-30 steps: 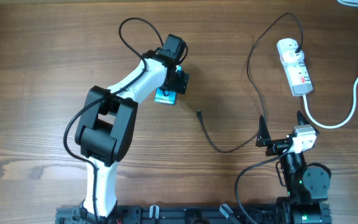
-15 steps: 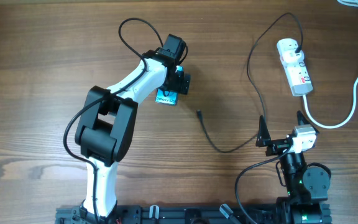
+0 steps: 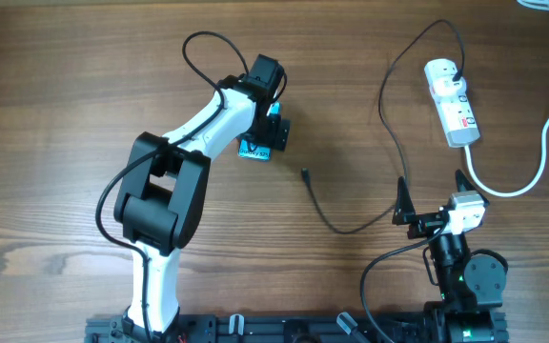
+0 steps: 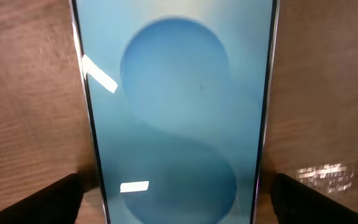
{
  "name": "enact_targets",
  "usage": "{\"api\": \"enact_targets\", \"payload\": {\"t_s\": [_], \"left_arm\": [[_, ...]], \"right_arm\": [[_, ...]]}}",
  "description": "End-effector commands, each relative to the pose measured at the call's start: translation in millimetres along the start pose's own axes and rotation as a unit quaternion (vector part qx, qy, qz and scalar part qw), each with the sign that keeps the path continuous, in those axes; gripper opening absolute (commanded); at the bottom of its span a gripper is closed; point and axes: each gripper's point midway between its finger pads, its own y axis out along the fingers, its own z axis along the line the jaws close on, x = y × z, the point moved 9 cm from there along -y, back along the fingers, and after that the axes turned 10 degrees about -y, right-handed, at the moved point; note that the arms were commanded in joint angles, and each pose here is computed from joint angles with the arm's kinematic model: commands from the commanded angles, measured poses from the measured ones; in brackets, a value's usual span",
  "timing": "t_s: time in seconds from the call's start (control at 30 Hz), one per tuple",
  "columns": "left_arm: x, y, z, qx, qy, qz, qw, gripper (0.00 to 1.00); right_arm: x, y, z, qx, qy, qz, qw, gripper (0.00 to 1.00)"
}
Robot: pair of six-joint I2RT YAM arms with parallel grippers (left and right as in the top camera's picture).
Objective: Plug charger to phone and switch on socket
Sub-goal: 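Close the left gripper on the phone and tilt it upright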
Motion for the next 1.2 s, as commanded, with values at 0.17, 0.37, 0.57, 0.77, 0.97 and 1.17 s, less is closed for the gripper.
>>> {"api": "enact_targets", "payload": {"t_s": [0.17,0.37,0.57,0.77,0.97,1.17], "left_arm": [[-22.0,20.9,4.7,0.006,-0.003,0.067,0.998,0.75],[-38.2,17.7,10.6,0.023,-0.002,0.12,0.993,0.75],[-52.5,13.4,8.9,0.0,-0.008,0.175,0.985,0.81],[-37.5,17.9,3.9,-0.015,-0.006,0.124,0.992,1.0],[-22.4,20.9,4.9,0.004,0.001,0.069,0.998,1.0],[-22.2,20.9,5.0,0.004,0.014,0.068,0.998,1.0]], "right_arm": [[0.5,-0.2,0.2,-0.001,-0.006,-0.002,1.0,1.0],[0.3,-0.1,0.2,-0.001,-0.006,-0.002,1.0,1.0],[0.5,-0.2,0.2,-0.001,-0.006,-0.002,1.0,1.0],[0.5,-0.2,0.2,-0.001,-0.006,-0.002,1.0,1.0],[0.5,-0.2,0.2,-0.001,-0.006,-0.002,1.0,1.0],[0.3,-0.1,0.2,-0.001,-0.006,-0.002,1.0,1.0]]}}
